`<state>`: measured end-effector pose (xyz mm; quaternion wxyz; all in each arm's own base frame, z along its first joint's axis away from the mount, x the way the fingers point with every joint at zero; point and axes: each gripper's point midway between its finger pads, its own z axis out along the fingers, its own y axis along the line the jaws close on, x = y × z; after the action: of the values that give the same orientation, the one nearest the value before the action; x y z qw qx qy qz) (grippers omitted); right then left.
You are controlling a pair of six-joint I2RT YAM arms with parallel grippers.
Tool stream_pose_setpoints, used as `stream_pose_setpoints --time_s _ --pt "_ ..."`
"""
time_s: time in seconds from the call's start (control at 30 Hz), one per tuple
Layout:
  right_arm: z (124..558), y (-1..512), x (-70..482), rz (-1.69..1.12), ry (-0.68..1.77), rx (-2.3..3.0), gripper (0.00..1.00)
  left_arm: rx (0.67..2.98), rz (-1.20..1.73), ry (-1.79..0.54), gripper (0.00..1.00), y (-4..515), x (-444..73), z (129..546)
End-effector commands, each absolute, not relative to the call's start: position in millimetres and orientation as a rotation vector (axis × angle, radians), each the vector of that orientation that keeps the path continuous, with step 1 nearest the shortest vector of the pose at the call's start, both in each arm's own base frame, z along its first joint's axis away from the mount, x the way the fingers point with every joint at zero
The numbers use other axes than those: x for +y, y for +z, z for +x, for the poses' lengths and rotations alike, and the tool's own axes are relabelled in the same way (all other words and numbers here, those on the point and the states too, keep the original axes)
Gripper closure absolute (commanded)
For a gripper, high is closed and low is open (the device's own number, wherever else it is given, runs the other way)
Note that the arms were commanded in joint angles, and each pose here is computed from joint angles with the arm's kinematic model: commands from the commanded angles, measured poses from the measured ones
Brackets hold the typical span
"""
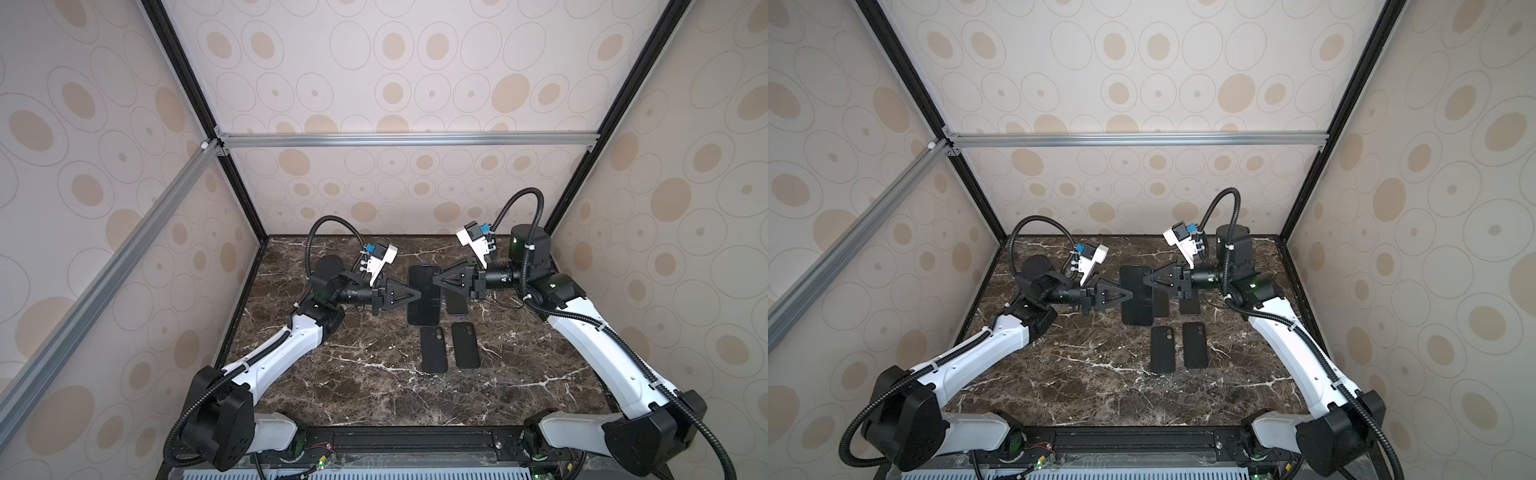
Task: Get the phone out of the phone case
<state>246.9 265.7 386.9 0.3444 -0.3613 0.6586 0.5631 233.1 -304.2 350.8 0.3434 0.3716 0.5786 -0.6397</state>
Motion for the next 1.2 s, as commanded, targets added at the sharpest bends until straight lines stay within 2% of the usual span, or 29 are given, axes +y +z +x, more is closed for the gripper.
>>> stream_pose_setpoints --time_s 0.0,0.1,0.23,0.43,0.77,0.97,1.17 --pt "243.8 408.5 265.7 -0.952 1.478 1.625 0.83 1.407 0.997 -1.614 1.00 376.4 -306.4 233.1" --pt "247.2 417.1 264.6 -0.923 1.451 1.604 0.59 1.395 0.953 -1.557 1.00 388.1 -305.8 242.2" --pt "258.8 429.5 258.1 -0.820 1.357 1.564 0.33 1.372 0.866 -1.473 1.00 404.4 -302.3 256.3" --pt "277.6 448.7 248.2 -0.623 1.325 1.480 0.19 1.382 0.744 -1.360 1.00 413.1 -295.9 278.0" --pt "293.4 475.4 251.2 -0.519 1.451 1.366 0.23 1.382 0.702 -1.327 1.00 424.2 -292.3 282.7" --pt "305.7 475.1 258.5 -0.510 1.496 1.402 0.35 1.326 0.778 -1.354 1.00 426.2 -290.8 263.1" --pt "296.5 488.1 270.5 -0.579 1.632 1.345 0.47 1.286 0.855 -1.432 1.00 425.5 -294.8 247.0"
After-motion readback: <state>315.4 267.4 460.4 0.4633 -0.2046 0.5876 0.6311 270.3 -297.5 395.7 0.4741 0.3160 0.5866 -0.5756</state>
